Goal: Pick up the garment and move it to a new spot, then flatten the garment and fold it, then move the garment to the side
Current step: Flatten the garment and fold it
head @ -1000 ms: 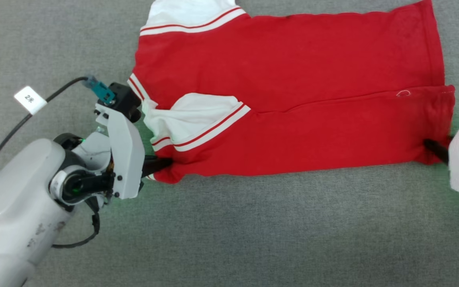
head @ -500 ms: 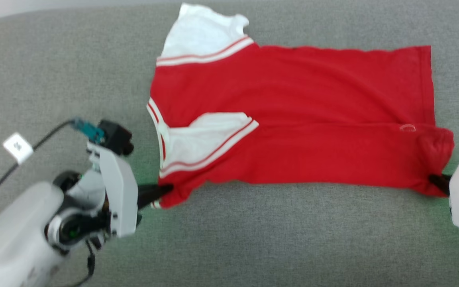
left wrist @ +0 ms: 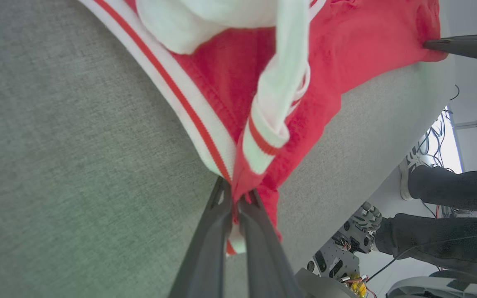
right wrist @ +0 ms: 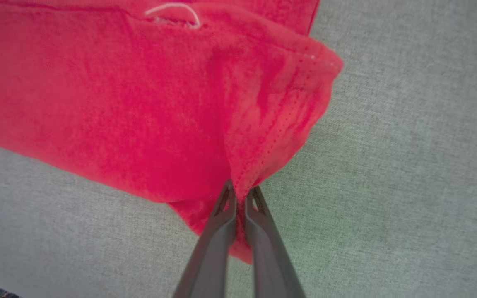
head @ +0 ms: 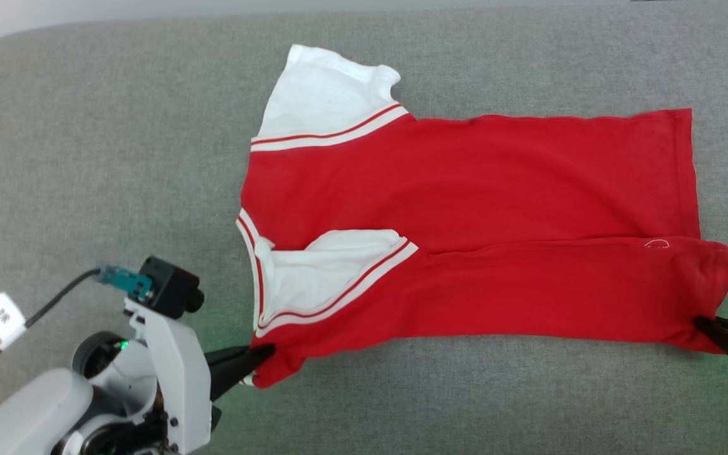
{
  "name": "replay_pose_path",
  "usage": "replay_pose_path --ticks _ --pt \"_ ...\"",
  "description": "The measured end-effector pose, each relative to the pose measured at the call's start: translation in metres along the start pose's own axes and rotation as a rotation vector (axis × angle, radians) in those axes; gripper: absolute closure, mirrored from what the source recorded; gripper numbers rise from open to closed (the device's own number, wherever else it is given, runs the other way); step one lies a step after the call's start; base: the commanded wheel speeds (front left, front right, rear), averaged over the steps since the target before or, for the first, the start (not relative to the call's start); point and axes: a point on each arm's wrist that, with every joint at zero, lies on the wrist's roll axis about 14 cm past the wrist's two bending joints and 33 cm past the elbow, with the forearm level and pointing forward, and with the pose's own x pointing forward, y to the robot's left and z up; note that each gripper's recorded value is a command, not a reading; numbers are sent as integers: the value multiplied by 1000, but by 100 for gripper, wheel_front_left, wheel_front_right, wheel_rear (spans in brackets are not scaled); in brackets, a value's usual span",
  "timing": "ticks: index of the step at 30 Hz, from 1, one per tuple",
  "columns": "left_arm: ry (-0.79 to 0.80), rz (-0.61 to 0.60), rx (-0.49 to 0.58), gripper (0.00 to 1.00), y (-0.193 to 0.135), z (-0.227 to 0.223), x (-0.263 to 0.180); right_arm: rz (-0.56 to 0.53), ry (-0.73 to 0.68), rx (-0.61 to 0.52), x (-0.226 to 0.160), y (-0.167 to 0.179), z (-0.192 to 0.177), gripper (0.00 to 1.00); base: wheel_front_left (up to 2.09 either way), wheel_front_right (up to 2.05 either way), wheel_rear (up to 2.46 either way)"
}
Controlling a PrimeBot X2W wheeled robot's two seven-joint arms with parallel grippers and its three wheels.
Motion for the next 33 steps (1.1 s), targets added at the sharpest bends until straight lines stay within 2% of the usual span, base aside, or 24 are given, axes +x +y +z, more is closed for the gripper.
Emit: replay_pose_path --ticks 2,3,4,5,6,7,14,17,22,24,26,29,33 --pt "-8 -1 -5 100 -2 -2 -1 0 -7 7 -1 0 -1 100 0 0 0" --pt "-20 3 -12 99 -1 -1 -1 2 -10 9 -2 1 -1 91 0 0 0" --pt "-36 10 -22 66 0 0 -1 3 -28 11 -2 2 2 64 0 0 0" --pt "-54 15 -34 56 1 2 -1 2 -59 17 -4 1 7 56 0 0 0" --pt "-71 17 -39 22 1 4 -1 -2 -95 27 -5 1 13 0 0 0 0" --pt "-96 20 -48 0 2 6 -2 -1 -127 36 -7 2 18 0 0 0 0" --pt "-303 112 -100 0 18 22 -16 -61 -472 81 -32 -3 69 0 0 0 0" --pt "-449 177 -102 0 33 45 -29 -91 -606 99 -41 -3 84 0 0 0 0" --pt "-695 299 -23 0 56 99 -55 -119 -794 133 -51 1 106 0 0 0 0" --pt "-779 312 23 0 59 128 -64 -130 -865 151 -56 1 114 0 0 0 0" --pt "-848 303 22 0 61 156 -69 -141 -930 171 -61 1 120 0 0 0 0" --pt "-888 318 70 0 70 194 -73 -141 -990 193 -63 4 127 0 0 0 0" --pt "-868 343 188 0 76 240 -61 -142 -1021 210 -61 5 129 0 0 0 0"
